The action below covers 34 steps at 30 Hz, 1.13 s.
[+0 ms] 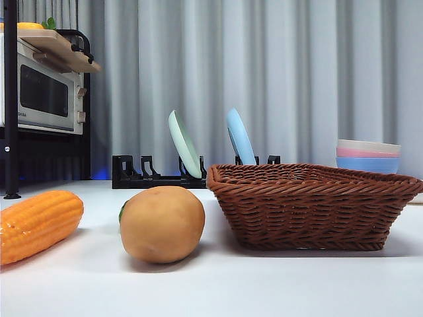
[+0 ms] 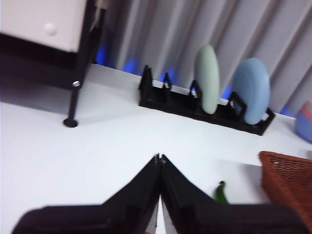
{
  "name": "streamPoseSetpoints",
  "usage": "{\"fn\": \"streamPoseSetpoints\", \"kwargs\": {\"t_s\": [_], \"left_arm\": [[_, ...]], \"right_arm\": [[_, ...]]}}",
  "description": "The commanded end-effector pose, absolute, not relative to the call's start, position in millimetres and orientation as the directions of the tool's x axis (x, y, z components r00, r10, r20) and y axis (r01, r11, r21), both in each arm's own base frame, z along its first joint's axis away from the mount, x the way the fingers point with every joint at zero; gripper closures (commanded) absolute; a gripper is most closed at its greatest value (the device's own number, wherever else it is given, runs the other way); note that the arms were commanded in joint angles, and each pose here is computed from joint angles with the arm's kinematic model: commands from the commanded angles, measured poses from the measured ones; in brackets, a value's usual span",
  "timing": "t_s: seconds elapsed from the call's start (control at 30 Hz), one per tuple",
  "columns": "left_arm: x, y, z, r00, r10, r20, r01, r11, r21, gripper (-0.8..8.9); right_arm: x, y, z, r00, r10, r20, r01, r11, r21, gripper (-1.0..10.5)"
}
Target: Pick up the basket,pick up the corn from the table,pick up the potato from the table,pick up the cucumber from the table,put all items into the basket
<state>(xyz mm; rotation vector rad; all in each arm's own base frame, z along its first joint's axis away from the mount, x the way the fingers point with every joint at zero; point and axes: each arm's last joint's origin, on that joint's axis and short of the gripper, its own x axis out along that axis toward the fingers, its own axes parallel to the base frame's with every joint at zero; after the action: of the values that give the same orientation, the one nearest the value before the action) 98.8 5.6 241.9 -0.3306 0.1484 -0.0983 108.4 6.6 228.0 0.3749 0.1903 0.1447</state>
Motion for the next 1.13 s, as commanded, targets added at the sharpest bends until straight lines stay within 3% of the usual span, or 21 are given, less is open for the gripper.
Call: {"fn": "streamPoseSetpoints", "kwargs": {"t_s": [0.03, 0.3, 0.43, 0.57, 0.6, 0.67, 0.73, 1.13], "left_arm": [[105.7, 5.5, 256.6, 0.975, -0.159, -0.155, 0.104, 0.943, -0.315, 8.22], [134.9, 5.7, 285.4, 0.895, -0.296, -0.335, 0.186, 0.928, -0.322, 8.22], [152.1, 6.0, 286.3, 0.832, -0.366, -0.418, 0.226, 0.91, -0.347, 8.19], [164.8, 4.0, 279.2, 0.775, -0.441, -0.452, 0.274, 0.88, -0.389, 8.03], [166.8, 3.4, 277.5, 0.767, -0.448, -0.46, 0.275, 0.877, -0.395, 7.69], [170.3, 1.7, 274.7, 0.753, -0.456, -0.474, 0.277, 0.873, -0.401, 5.8], [172.3, 0.2, 273.4, 0.746, -0.463, -0.478, 0.282, 0.871, -0.403, 4.41], [175.4, -7.7, 275.0, 0.739, -0.493, -0.459, 0.314, 0.855, -0.413, 4.36]], "right_arm": [[119.3, 7.1, 244.8, 0.966, 0.178, -0.19, -0.11, 0.941, 0.32, 9.6], [162.6, 10.3, 275.8, 0.887, 0.257, -0.383, -0.159, 0.95, 0.27, 9.5], [185.9, 13.4, 280.3, 0.795, 0.345, -0.499, -0.227, 0.932, 0.284, 9.5], [205.8, 16.5, 276.6, 0.714, 0.435, -0.548, -0.292, 0.897, 0.331, 9.0], [209.3, 16.8, 275.3, 0.704, 0.444, -0.555, -0.299, 0.893, 0.336, 8.3], [216.4, 17.4, 270.9, 0.687, 0.446, -0.574, -0.294, 0.893, 0.342, 6.7], [221.6, 18.8, 265.8, 0.67, 0.448, -0.592, -0.292, 0.892, 0.345, 5.9], [270.4, 28.5, 233.3, 0.541, 0.459, -0.705, -0.279, 0.889, 0.364, 6.0]]}}
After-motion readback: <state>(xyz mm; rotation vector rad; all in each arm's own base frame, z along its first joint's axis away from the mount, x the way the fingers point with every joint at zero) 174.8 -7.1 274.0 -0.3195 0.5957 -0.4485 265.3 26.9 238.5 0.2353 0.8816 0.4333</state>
